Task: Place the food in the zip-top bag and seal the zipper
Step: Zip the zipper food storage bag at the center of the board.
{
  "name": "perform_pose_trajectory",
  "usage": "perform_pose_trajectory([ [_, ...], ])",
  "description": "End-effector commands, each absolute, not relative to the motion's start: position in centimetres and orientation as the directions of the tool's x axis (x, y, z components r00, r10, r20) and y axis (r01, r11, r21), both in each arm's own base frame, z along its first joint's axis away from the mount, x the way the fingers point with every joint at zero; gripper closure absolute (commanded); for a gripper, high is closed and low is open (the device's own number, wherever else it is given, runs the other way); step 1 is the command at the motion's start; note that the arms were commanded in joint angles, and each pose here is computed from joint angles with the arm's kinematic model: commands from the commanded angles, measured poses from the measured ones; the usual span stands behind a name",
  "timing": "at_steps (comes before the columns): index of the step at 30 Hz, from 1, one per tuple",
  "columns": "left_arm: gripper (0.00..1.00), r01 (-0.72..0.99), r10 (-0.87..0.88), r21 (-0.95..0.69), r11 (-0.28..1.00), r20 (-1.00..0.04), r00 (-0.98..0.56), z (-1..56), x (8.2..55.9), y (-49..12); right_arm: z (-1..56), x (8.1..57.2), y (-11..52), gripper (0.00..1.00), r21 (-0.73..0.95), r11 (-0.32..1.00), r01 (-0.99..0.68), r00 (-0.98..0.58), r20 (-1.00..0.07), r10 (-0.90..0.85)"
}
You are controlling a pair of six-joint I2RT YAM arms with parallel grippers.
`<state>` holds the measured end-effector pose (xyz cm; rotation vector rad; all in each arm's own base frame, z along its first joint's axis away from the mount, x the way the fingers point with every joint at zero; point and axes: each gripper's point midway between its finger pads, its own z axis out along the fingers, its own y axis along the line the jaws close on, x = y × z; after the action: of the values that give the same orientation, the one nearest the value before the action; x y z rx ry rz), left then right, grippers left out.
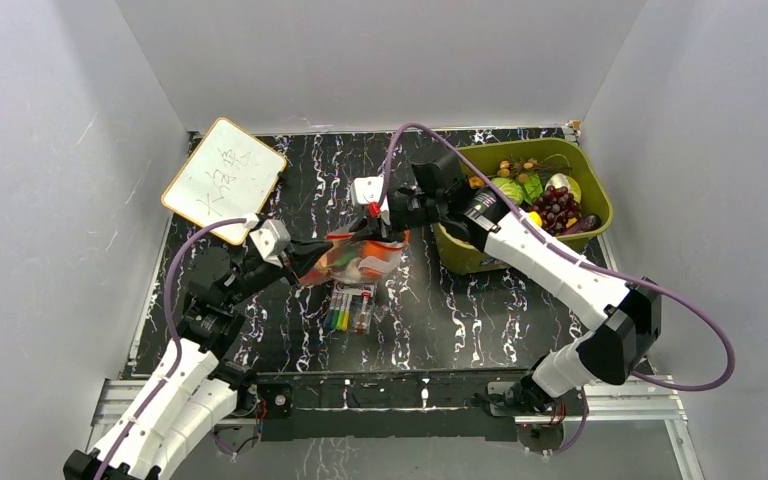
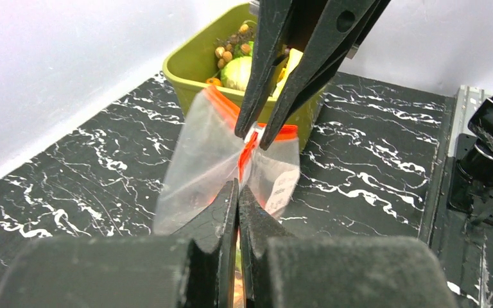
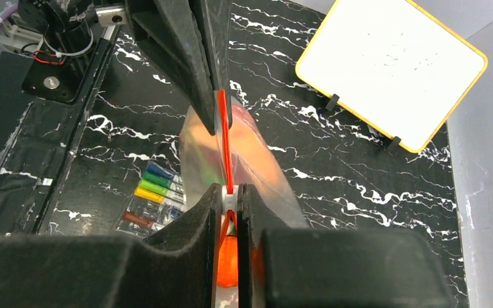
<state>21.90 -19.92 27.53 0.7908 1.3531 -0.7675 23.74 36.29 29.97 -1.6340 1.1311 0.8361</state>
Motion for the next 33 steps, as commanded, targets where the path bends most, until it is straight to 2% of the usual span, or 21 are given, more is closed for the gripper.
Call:
perform_pose_trajectory([
  [1, 1.0, 0.784, -0.106, 0.091, 0.614, -0.975, 0.195, 31.9, 22.1, -18.6, 31.4, 25.6, 33.9, 1.0, -0.364, -0.024, -0.931, 0.351, -0.876, -0.331],
  [4, 1.0, 0.756, -0.101, 0.085, 0.649, -0.975, 0.196, 32.2, 22.7, -18.0, 31.1, 26.7, 33.1, 1.0, -0.328, 0.002, -0.945, 0.309, -0.891, -0.333],
  [15, 1.0, 0.759, -0.06, 0.057, 0.648, -0.99, 0.125, 30.2, 23.8, -18.4, 32.8, 26.2, 33.4, 1.0, -0.346, 0.0, -0.938, 0.335, -0.908, -0.25],
  [24, 0.61, 0.832, -0.047, -0.012, 0.555, -0.999, 0.017, 29.3, 24.1, -20.5, 33.5, 25.6, 33.9, 1.0, -0.36, -0.04, -0.932, 0.36, -0.91, -0.206],
  [33, 0.58, 0.859, -0.046, -0.004, 0.512, -0.999, 0.023, 30.1, 24.3, -21.4, 34.5, 25.2, 33.7, 1.0, -0.361, -0.044, -0.932, 0.362, -0.912, -0.194],
])
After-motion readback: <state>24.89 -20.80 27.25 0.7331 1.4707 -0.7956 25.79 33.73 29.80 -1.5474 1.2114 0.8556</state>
